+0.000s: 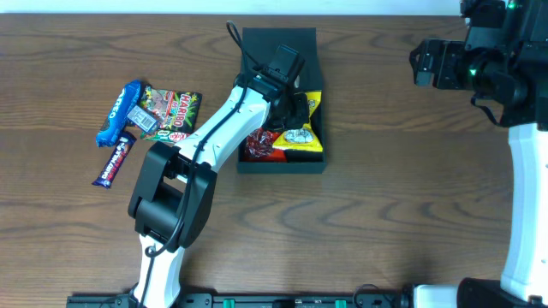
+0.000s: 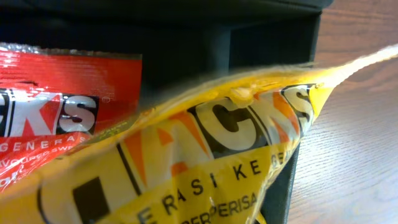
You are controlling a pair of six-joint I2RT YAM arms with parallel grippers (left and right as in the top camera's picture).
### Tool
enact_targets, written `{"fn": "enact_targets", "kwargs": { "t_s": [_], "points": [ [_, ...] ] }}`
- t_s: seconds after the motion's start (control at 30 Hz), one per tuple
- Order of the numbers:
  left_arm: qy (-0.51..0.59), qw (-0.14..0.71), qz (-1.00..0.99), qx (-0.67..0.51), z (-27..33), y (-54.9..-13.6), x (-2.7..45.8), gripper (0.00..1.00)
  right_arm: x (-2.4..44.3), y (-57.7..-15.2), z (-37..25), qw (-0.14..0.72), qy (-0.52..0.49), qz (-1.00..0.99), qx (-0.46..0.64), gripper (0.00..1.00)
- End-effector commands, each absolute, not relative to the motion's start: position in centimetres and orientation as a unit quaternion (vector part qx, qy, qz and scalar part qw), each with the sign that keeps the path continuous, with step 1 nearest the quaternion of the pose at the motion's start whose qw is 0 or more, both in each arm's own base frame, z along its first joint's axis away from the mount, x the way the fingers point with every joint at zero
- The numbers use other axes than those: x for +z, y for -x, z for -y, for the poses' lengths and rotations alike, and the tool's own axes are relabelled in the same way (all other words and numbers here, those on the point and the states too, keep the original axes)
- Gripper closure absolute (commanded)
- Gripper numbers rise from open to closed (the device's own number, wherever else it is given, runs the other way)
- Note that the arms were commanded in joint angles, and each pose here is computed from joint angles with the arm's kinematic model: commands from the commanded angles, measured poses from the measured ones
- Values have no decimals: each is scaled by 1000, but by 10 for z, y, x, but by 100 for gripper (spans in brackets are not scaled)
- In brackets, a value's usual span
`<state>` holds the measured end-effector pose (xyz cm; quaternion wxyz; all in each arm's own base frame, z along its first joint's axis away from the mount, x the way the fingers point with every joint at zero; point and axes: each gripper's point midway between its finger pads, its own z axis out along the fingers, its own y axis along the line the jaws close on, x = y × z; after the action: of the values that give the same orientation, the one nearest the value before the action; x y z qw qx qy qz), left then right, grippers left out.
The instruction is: Pack container
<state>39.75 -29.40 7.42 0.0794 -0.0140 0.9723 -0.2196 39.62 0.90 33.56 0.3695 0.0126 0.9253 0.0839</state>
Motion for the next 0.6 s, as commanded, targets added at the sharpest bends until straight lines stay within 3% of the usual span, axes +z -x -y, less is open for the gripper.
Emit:
{"fn": "enact_targets", "kwargs": {
  "t_s": [0.0,0.13,0.2,0.3,0.37,0.4,0.43,0.47,0.5,0.57],
  "points": [
    [29,69,-971,-227,298,-399,74,43,342,-396,-7,378,-7,-922,81,6],
    [25,73,-970,-232,296,-403,79,21,342,-396,-7,378,-7,-922,81,5],
    [16,77,-968,-238,295,-407,87,21,342,-396,-7,378,-7,-922,81,5],
    [1,89,-968,-236,290,-415,110,31,341,-395,-7,376,-7,-923,81,6],
    [10,102,-972,-214,279,-422,126,44,340,-394,-7,373,-8,-924,82,28],
    [20,115,-975,-187,266,-426,135,62,339,-393,-7,370,-8,-925,82,55],
    [31,129,-978,-163,252,-431,143,75,338,-392,-9,367,-6,-926,86,76],
    [42,142,-979,-143,238,-436,152,94,337,-391,-13,363,-3,-927,96,94],
    [53,151,-978,-134,225,-441,160,94,335,-389,-18,359,3,-927,111,99],
    [79,165,-974,-136,200,-451,173,94,331,-387,-35,349,24,-925,149,98]
  ]
}}
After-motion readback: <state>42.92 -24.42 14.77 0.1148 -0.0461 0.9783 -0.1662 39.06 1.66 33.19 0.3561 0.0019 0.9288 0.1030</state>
